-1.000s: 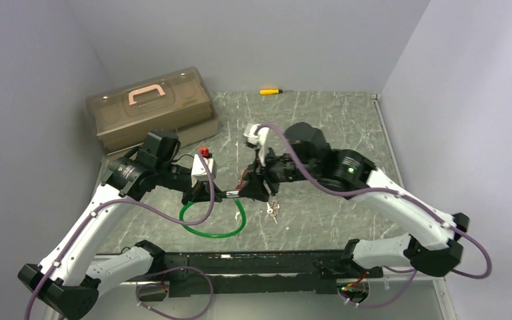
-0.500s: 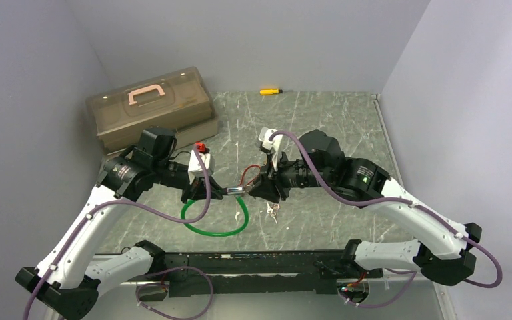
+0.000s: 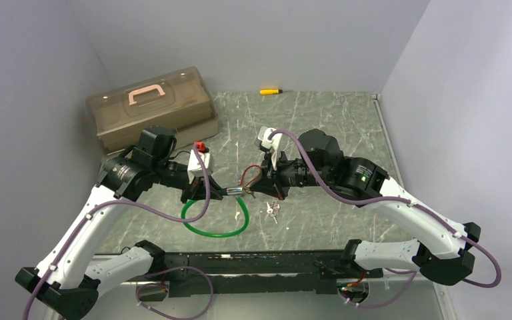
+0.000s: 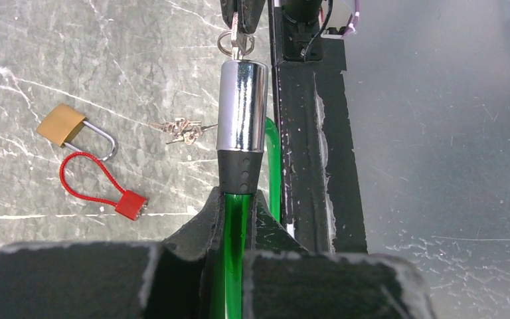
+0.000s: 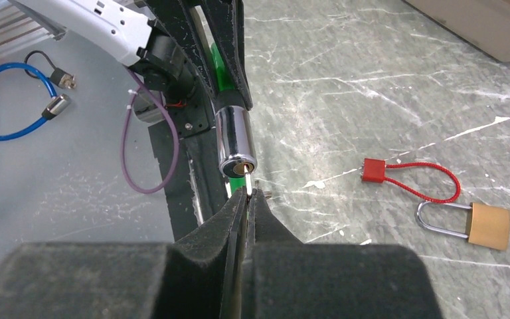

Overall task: Unlock with the key
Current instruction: Unlock the lock.

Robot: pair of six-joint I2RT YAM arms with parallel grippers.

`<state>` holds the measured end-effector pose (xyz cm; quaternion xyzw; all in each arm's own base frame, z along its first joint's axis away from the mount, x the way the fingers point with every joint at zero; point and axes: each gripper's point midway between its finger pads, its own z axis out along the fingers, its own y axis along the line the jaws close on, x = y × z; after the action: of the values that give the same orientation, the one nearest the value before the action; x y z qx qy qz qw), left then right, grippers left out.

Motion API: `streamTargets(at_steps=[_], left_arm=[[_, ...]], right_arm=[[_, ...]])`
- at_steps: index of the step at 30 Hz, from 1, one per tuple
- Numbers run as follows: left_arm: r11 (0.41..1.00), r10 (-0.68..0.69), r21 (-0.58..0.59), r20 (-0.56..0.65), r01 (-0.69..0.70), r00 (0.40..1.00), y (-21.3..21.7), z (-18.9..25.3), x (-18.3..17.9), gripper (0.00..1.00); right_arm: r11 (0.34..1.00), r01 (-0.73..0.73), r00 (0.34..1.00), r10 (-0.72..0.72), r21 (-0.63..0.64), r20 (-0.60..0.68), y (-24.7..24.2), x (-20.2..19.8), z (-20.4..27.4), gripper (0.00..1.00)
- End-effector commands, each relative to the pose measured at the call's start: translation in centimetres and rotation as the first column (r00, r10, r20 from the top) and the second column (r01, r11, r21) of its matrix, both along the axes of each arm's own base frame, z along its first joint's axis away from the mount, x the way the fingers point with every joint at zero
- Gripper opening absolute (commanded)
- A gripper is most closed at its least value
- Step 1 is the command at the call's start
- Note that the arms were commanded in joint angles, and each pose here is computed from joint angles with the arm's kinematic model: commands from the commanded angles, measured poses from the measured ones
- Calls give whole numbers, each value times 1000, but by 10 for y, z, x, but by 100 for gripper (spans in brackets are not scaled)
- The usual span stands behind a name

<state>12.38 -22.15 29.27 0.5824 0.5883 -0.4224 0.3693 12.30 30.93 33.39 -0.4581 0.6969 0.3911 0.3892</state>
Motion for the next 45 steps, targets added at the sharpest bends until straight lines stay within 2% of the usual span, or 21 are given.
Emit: streamTargets(at_steps=[1, 9, 15, 21, 26, 33, 37, 41, 45], left_arm=[[995, -34, -95, 58, 39, 998, -6, 35, -5, 0], [993, -5, -113, 81, 14, 997, -8, 47, 1, 0], [995, 58, -93, 222, -38, 973, -4, 59, 22, 0], [995, 71, -92, 343, -41, 937, -2, 77, 32, 0], [994, 74, -103, 454, -30, 888, -3, 102, 37, 0], [996, 87, -71, 609, -55, 788, -4, 117, 45, 0], [995, 102, -81, 625, -65, 774, -3, 122, 45, 0], [995, 95, -81, 609, -57, 787, -2, 122, 39, 0], [996, 80, -75, 596, -44, 799, -2, 119, 34, 0]], right_arm=[[997, -31, 999, 30, 64, 11, 11, -1, 12, 0], [996, -61, 997, 65, 65, -48, 25, -3, -5, 0], [994, 14, 991, 0, 110, -130, 30, 11, -11, 0], [971, 43, 966, 20, 236, -258, 25, 27, 6, 0], [954, 24, 958, 64, 300, -280, 21, 30, 29, 0], [955, 27, 943, 74, 297, -323, 24, 31, 47, 0], [958, 21, 946, 74, 286, -316, 20, 27, 48, 1], [965, 20, 975, 39, 261, -218, 5, 25, 48, 32], [959, 14, 991, 24, 284, -132, -5, 23, 64, 45]])
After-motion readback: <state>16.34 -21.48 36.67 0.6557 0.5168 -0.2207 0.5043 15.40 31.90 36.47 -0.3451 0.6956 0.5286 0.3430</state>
